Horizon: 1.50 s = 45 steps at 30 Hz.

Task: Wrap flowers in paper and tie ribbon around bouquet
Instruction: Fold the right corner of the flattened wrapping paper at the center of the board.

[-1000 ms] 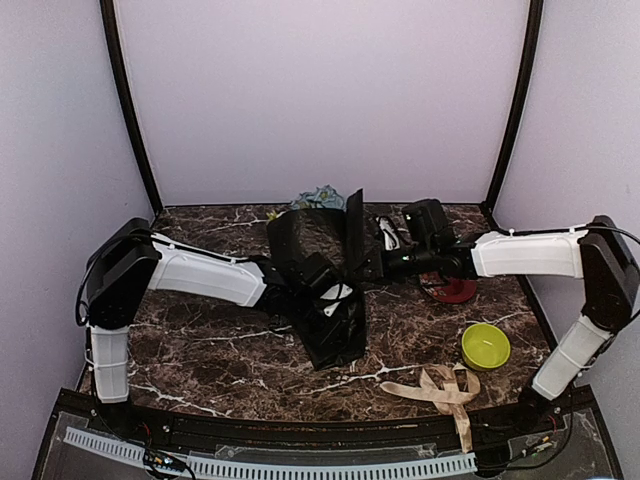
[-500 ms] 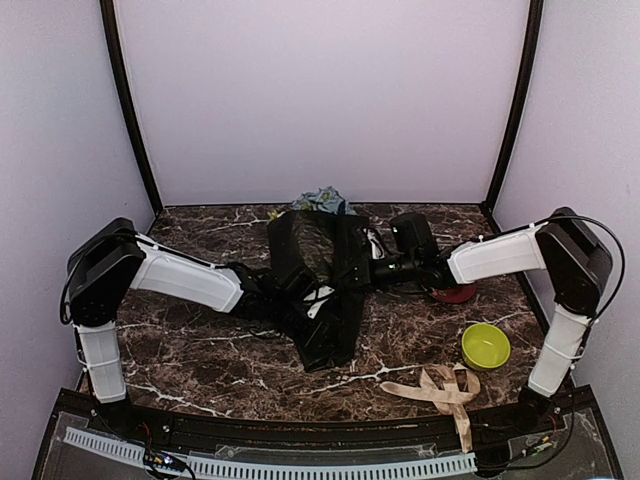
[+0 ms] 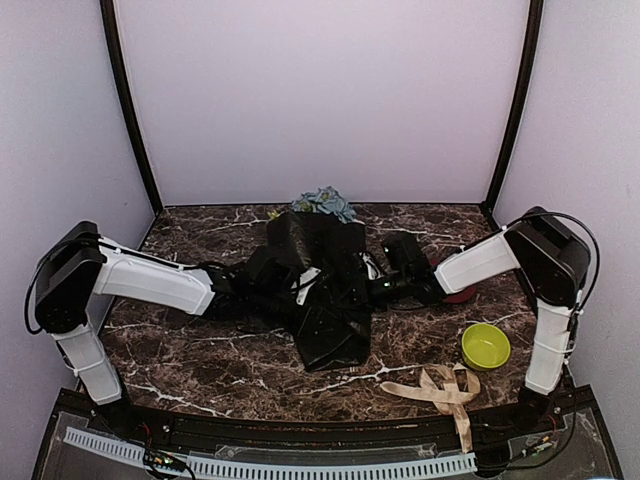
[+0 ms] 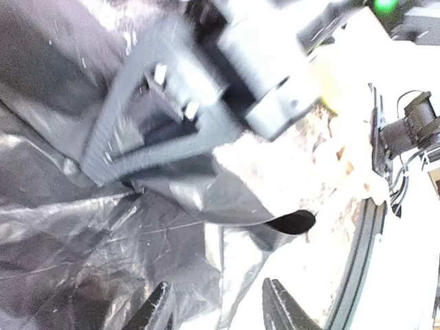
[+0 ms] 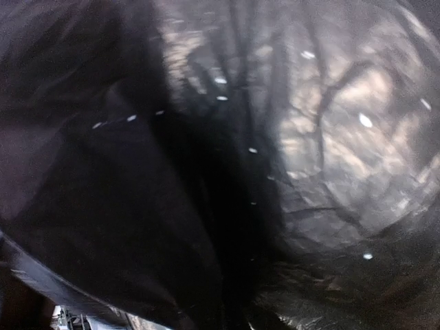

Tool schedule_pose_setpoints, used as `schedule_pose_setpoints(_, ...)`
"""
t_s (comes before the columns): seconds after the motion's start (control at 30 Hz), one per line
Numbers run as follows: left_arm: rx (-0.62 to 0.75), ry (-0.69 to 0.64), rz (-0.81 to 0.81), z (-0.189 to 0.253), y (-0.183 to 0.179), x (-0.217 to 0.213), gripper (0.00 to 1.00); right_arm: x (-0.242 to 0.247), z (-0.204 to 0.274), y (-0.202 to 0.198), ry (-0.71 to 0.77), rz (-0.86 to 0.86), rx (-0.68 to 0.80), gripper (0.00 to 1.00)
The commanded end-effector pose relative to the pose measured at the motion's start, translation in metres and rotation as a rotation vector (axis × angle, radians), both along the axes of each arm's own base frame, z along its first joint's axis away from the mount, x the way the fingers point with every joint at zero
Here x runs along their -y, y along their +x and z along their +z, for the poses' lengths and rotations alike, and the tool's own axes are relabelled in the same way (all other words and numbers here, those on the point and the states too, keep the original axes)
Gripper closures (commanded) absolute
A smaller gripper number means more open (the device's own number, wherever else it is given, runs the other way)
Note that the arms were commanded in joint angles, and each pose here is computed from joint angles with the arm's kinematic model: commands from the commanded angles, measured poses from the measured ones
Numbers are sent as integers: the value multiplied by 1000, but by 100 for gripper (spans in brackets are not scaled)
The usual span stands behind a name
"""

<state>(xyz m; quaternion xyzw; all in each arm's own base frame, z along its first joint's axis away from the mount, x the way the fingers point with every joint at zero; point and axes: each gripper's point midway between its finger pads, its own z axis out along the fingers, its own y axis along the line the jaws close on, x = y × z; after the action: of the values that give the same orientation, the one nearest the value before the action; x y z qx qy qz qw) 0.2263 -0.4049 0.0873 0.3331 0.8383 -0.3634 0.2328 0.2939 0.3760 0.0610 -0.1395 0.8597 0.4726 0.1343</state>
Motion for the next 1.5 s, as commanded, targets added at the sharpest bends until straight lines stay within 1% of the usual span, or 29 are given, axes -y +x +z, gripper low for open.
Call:
schedule_pose_setpoints(0.0,42,-33,84,32,12,-19,56,-4,-1,3,-17,4,21,100)
schedule_pose_setpoints(0.07,-14,-4,219,21,30,-44,57,-2,-1,4,-33,-1,31,100)
schedule_pose_setpoints(0.17,-146,34,416,-12,49,-80,59,-2,3,4,-62,3,55,100)
schedule_pose_setpoints(0.23,-221,37,487,-28,52,-91,60,-4,7,4,-78,8,72,100)
schedule_pose_setpoints(0.33,-252,50,518,-40,51,-94,61,-7,17,3,-79,15,96,100)
schedule_pose_setpoints(0.4,-267,72,530,-51,51,-96,61,-12,23,2,-70,22,105,100)
schedule_pose_setpoints(0.53,-306,109,502,-68,49,-90,60,-26,38,-4,-49,45,133,100)
schedule_pose_setpoints(0.7,-305,116,499,-70,50,-90,61,-46,56,-13,-43,72,199,100)
schedule_pose_setpoints(0.73,-304,115,499,-70,50,-90,61,-55,71,-11,-13,77,228,100)
schedule_pose_setpoints(0.83,-302,113,496,-71,50,-90,61,-71,82,-14,32,96,263,100)
schedule_pose_setpoints(0.93,-300,112,493,-70,50,-89,62,-85,72,-16,33,120,253,100)
schedule_pose_setpoints(1.17,-302,102,484,-70,49,-88,63,-102,40,-14,53,127,165,100)
schedule_pose_setpoints(1.33,-276,82,488,-62,50,-90,63,-97,4,-11,-33,109,129,100)
schedule_pose_setpoints(1.47,-181,57,480,-33,56,-94,59,-90,-16,-13,-90,114,119,100)
